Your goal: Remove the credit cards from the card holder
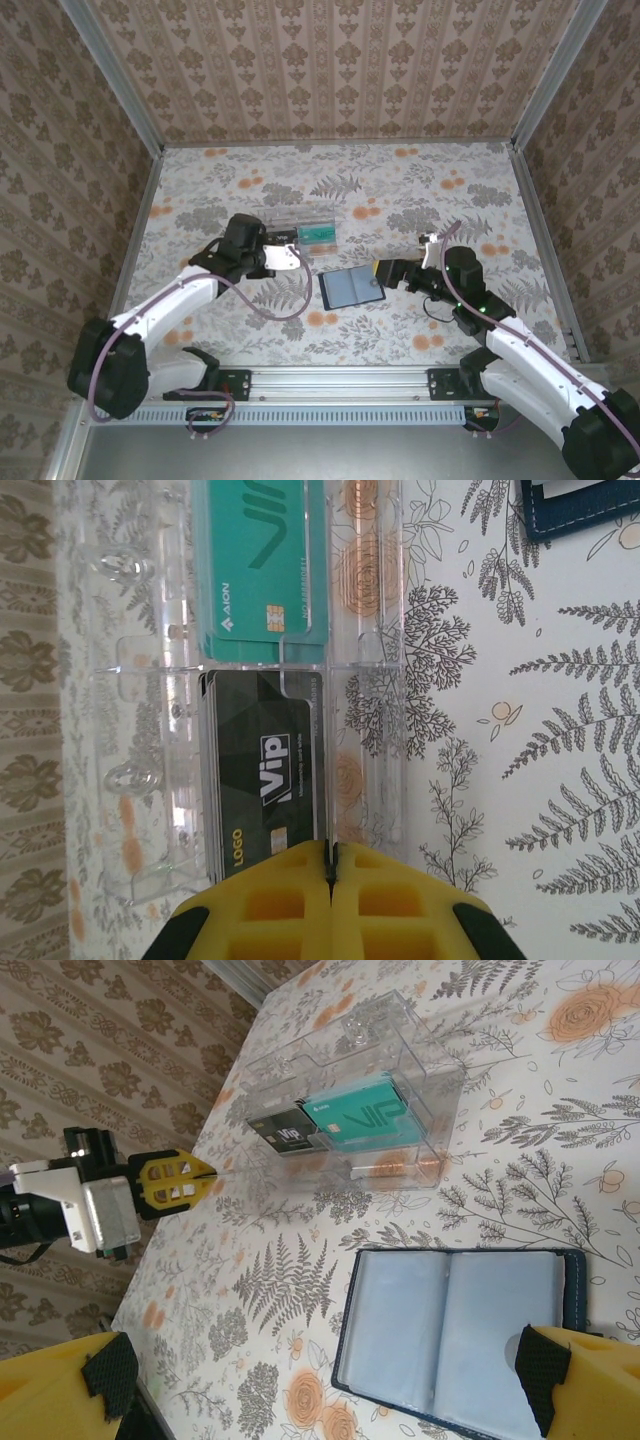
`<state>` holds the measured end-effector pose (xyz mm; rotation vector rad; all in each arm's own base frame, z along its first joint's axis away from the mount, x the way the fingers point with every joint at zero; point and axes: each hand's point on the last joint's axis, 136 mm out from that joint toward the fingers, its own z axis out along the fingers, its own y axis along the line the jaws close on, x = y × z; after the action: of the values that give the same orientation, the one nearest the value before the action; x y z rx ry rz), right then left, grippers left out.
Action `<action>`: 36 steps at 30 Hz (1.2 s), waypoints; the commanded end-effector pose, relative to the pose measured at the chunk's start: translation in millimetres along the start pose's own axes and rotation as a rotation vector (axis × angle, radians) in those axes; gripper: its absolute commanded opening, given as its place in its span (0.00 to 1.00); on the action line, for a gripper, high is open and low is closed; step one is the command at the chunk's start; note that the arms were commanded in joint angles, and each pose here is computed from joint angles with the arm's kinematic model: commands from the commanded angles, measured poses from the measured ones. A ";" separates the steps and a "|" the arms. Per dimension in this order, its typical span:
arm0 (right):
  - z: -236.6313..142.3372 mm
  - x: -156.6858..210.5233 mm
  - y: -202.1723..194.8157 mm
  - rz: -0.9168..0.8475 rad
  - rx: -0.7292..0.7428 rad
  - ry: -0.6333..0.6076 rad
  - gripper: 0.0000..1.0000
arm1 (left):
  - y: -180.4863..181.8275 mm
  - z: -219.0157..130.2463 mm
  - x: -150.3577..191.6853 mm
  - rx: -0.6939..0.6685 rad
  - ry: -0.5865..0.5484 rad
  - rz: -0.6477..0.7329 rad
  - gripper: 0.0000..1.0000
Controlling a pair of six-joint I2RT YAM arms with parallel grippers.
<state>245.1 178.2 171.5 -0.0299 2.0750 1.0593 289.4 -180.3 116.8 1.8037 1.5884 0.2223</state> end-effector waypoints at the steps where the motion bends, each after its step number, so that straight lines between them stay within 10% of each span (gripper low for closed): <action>1: 1.0 1.0 1.1 -0.020 -0.014 -0.008 1.00 | 21.9 2.0 -9.4 -0.027 -0.024 0.024 0.00; 36: 3.2 4.7 -0.2 -0.015 -0.014 0.002 1.00 | 40.9 29.7 9.6 0.006 0.049 -0.043 0.00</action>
<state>244.0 179.4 168.3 -0.0336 2.0823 1.0613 332.8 -179.3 103.8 1.8025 1.6829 0.2446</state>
